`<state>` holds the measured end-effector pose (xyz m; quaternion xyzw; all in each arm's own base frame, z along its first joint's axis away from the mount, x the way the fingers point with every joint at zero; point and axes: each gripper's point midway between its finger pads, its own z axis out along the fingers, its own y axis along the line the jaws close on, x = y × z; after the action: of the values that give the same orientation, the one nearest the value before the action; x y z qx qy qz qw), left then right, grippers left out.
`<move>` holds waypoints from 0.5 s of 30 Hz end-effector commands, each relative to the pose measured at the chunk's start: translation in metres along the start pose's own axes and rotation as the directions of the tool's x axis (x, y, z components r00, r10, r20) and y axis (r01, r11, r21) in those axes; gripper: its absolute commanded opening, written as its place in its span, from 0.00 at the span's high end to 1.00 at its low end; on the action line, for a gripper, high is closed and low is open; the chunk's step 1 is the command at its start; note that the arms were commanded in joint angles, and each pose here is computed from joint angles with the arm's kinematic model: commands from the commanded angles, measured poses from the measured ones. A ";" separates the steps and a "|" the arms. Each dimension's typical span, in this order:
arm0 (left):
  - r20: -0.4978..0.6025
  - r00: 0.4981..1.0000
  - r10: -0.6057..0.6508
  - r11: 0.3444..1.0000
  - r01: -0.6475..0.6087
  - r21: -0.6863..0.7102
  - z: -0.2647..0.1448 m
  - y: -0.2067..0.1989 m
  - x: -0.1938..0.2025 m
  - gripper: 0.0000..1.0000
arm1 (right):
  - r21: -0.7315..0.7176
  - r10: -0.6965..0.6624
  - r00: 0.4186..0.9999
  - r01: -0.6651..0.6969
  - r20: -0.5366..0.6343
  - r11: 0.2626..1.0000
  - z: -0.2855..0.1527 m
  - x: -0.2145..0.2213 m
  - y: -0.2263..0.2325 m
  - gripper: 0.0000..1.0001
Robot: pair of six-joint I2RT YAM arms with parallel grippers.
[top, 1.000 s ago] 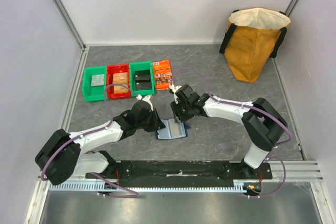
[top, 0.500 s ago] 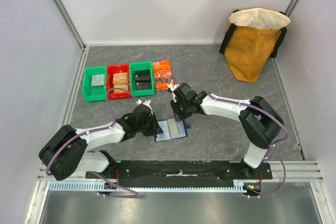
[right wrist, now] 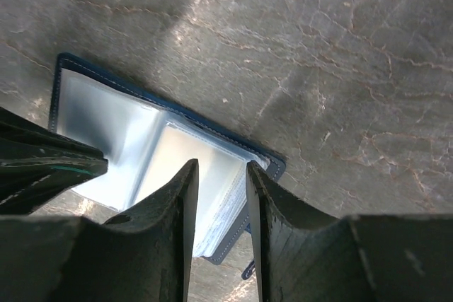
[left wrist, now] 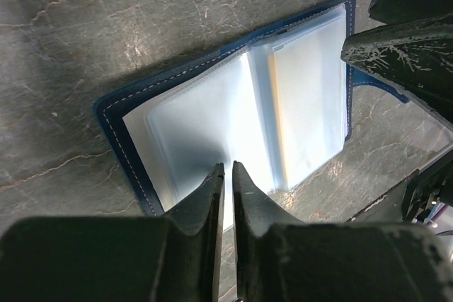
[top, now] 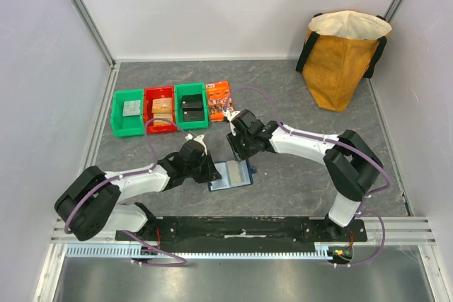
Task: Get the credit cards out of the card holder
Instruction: Remove the credit card from the card holder.
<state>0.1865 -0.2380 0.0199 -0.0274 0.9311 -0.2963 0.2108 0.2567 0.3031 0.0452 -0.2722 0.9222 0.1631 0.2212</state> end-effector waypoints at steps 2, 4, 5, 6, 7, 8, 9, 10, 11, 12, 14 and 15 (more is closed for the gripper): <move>-0.024 1.000 0.006 0.999 -0.007 -0.034 0.004 0.010 0.008 0.85 | -0.033 -0.059 0.998 0.060 0.021 0.998 -0.005 -0.015 0.013 0.61; -0.024 1.000 0.007 0.999 -0.007 -0.032 0.004 0.009 0.008 0.85 | -0.033 -0.062 0.998 0.062 0.012 0.998 -0.002 -0.013 0.012 0.62; -0.026 1.000 0.006 0.999 -0.007 -0.034 0.004 0.010 0.008 0.85 | -0.029 -0.063 0.998 0.063 0.002 0.998 0.000 -0.010 0.011 0.62; -0.027 1.000 0.006 0.999 -0.007 -0.035 0.004 0.011 0.009 0.85 | -0.028 -0.066 0.998 0.066 -0.001 0.997 0.001 -0.010 0.011 0.62; -0.026 1.000 0.006 0.999 -0.007 -0.034 0.004 0.010 0.008 0.85 | -0.027 -0.065 0.998 0.065 -0.007 0.998 0.003 -0.008 0.010 0.62; -0.027 1.000 0.006 0.999 -0.007 -0.035 0.004 0.011 0.009 0.85 | -0.028 -0.069 0.998 0.069 -0.012 0.997 0.005 -0.007 0.010 0.62; -0.025 1.000 0.006 0.999 -0.007 -0.033 0.004 0.010 0.008 0.85 | -0.030 -0.071 0.997 0.070 -0.020 0.997 0.007 -0.004 0.010 0.62; -0.027 1.000 0.007 0.999 -0.008 -0.031 0.004 0.010 0.009 0.85 | -0.031 -0.070 0.997 0.069 -0.030 0.997 0.009 -0.002 0.010 0.62; -0.026 1.000 0.006 0.999 -0.007 -0.032 0.004 0.010 0.009 0.85 | -0.035 -0.071 0.997 0.070 -0.035 0.997 0.010 0.000 0.011 0.62; -0.023 1.000 0.005 0.999 -0.006 -0.033 0.003 0.010 0.008 0.85 | -0.036 -0.070 0.997 0.068 -0.042 0.997 0.012 0.001 0.010 0.62; -0.022 1.000 0.005 0.999 -0.006 -0.032 0.003 0.010 0.008 0.85 | -0.040 -0.073 0.996 0.071 -0.056 0.997 0.014 0.005 0.011 0.62; -0.023 1.000 0.005 0.999 -0.006 -0.031 0.003 0.010 0.008 0.85 | -0.042 -0.073 0.996 0.071 -0.058 0.997 0.015 0.005 0.011 0.62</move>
<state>0.1877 -0.2405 0.0201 -0.0260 0.9294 -0.3011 0.2117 0.2515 0.3074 0.0291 -0.3011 0.9196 0.1561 0.1982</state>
